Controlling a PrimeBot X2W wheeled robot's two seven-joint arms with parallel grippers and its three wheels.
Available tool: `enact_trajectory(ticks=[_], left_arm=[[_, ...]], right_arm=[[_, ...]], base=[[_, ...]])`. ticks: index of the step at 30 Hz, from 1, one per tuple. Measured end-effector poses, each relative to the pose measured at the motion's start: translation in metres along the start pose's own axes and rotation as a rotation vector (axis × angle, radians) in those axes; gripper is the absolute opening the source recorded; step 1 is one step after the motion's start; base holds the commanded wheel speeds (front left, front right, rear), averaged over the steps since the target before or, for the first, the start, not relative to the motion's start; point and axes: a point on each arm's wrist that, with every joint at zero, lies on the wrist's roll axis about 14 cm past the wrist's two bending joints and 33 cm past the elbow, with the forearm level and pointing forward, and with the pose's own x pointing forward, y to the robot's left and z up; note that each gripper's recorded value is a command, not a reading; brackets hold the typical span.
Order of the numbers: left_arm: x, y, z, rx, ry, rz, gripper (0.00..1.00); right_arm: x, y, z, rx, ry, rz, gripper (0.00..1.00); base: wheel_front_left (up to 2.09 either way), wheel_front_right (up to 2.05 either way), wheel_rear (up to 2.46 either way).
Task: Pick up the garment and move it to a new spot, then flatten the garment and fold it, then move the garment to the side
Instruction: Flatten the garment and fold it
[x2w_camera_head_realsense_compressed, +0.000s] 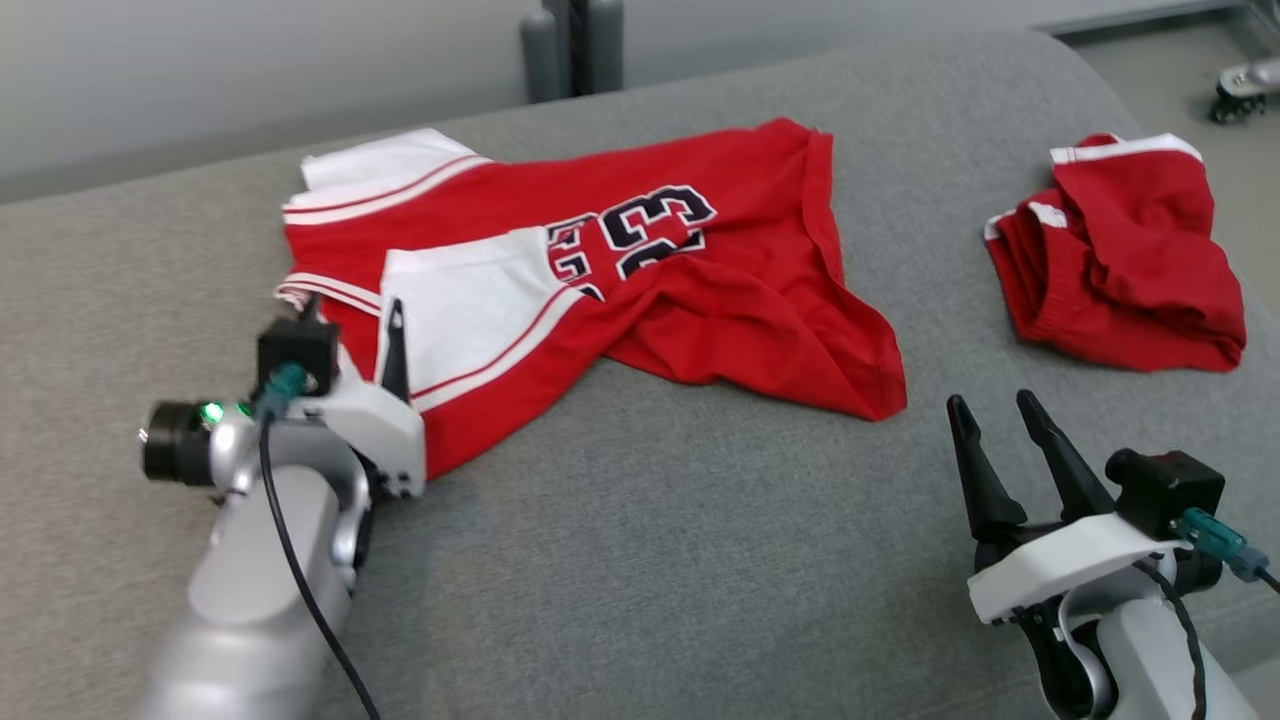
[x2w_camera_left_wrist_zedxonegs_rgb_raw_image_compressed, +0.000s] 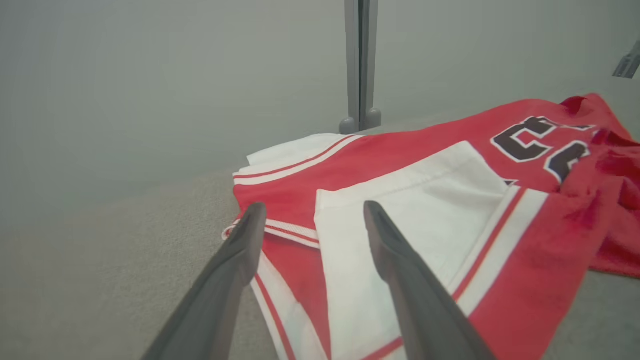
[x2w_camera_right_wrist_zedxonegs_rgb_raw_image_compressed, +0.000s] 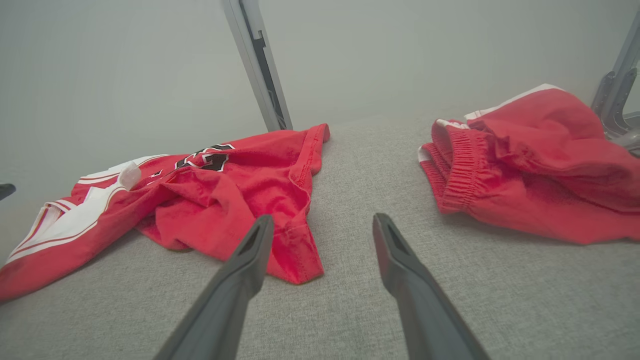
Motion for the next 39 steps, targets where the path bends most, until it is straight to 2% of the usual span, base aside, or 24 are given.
enact_trajectory(ticks=[3, 5, 14, 35, 36, 37, 38, 39], left_arm=[[0.031, 0.002, -0.007, 0.062, 0.055, -0.014, 1.00], [0.046, 0.000, -0.006, 0.068, 0.067, -0.020, 1.00], [0.078, -0.014, -0.021, 0.143, 0.128, -0.075, 1.00], [0.082, -0.018, -0.048, 0.146, 0.221, -0.105, 1.00], [0.082, -0.019, -0.049, 0.146, 0.227, -0.115, 0.79], [0.082, -0.019, -0.049, 0.148, 0.232, -0.117, 0.35], [0.082, -0.020, -0.049, 0.148, 0.232, -0.123, 0.14], [0.082, -0.020, -0.049, 0.150, 0.232, -0.123, 0.00]], right_arm=[[0.002, -0.007, -0.006, 0.008, 0.014, -0.027, 1.00], [0.002, -0.011, -0.012, 0.007, 0.033, -0.043, 1.00], [0.002, -0.021, -0.024, -0.002, 0.071, -0.075, 1.00], [0.007, -0.029, -0.034, -0.011, 0.103, -0.092, 1.00], [0.007, -0.029, -0.035, -0.010, 0.104, -0.092, 1.00], [0.007, -0.029, -0.036, -0.010, 0.106, -0.093, 1.00], [0.007, -0.029, -0.036, -0.010, 0.108, -0.094, 1.00], [0.007, -0.029, -0.036, -0.010, 0.108, -0.095, 1.00]], base=[[0.00, 0.00, 0.00], [0.00, 0.00, 0.00], [0.00, 0.00, 0.00], [0.00, 0.00, 0.00], [0.00, 0.00, 0.00], [0.00, 0.00, 0.00], [0.00, 0.00, 0.00], [0.00, 0.00, 0.00]])
